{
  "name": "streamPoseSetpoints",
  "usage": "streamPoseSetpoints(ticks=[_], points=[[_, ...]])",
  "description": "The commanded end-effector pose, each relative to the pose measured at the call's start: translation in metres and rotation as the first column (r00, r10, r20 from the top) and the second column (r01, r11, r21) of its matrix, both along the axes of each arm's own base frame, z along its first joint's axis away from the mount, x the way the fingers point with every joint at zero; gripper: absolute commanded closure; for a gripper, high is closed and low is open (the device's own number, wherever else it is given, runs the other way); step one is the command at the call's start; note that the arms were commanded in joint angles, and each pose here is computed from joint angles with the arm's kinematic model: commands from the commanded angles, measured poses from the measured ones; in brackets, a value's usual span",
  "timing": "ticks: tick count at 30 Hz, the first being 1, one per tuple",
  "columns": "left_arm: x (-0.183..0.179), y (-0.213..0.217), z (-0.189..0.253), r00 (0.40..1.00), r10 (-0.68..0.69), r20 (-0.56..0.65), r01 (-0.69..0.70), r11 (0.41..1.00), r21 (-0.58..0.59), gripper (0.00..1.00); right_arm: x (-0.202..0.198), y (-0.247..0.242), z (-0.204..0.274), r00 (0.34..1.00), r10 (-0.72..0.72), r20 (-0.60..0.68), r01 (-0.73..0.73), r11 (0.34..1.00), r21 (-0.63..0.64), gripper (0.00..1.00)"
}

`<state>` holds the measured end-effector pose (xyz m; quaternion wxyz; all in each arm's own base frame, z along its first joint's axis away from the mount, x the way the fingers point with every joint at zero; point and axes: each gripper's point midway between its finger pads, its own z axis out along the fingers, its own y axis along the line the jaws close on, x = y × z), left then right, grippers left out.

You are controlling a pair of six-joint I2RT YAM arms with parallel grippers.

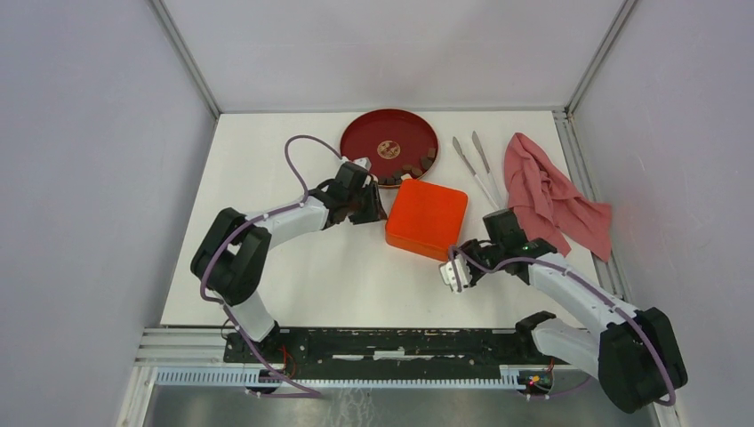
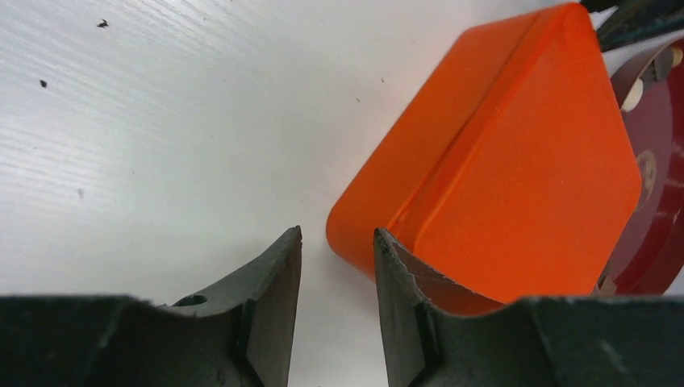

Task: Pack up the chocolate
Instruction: Adjust the packing box at the center of the board.

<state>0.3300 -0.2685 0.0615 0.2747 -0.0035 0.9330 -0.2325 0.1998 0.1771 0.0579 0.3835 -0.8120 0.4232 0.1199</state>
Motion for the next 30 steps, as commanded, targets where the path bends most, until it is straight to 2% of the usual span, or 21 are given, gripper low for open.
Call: streamPoseSetpoints(ticks=[1, 3, 6, 11, 13, 17, 24, 30], points=[[0.001, -0.025, 0.025, 0.995, -0.083, 0.052, 0.087, 0.992, -0.090, 0.55, -0.006, -0.004, 0.043, 0.995, 0.057, -0.084, -0.044, 0.988, 0.148, 0.57], [-0.003, -0.027, 0.024, 0.994, -0.094, 0.048, 0.099, 0.991, -0.093, 0.55, -0.006, -0.013, 0.053, 0.991, 0.037, -0.127, -0.012, 0.982, 0.186, 0.57], [-0.011, -0.033, 0.023, 0.992, -0.117, 0.046, 0.122, 0.987, -0.104, 0.55, 0.009, -0.024, 0.058, 0.986, -0.068, -0.152, 0.100, 0.973, 0.210, 0.56], [-0.023, -0.050, 0.022, 0.984, -0.169, 0.053, 0.174, 0.978, -0.116, 0.55, 0.040, -0.027, 0.055, 0.958, -0.249, -0.144, 0.278, 0.931, 0.237, 0.44], [-0.028, -0.056, 0.021, 0.982, -0.181, 0.054, 0.186, 0.976, -0.112, 0.55, 0.047, -0.023, 0.052, 0.951, -0.285, -0.118, 0.304, 0.930, 0.208, 0.43], [-0.029, -0.054, 0.020, 0.984, -0.168, 0.065, 0.174, 0.980, -0.093, 0.55, 0.062, -0.022, 0.042, 0.937, -0.347, 0.023, 0.343, 0.933, 0.105, 0.42], [-0.027, -0.049, 0.031, 0.983, -0.142, 0.118, 0.154, 0.983, -0.103, 0.54, 0.076, -0.036, 0.043, 0.901, -0.401, 0.165, 0.396, 0.916, 0.061, 0.48], [-0.031, -0.049, 0.063, 0.960, -0.177, 0.216, 0.205, 0.972, -0.118, 0.51, 0.071, -0.025, 0.035, 0.911, -0.354, 0.212, 0.353, 0.934, 0.044, 0.37]])
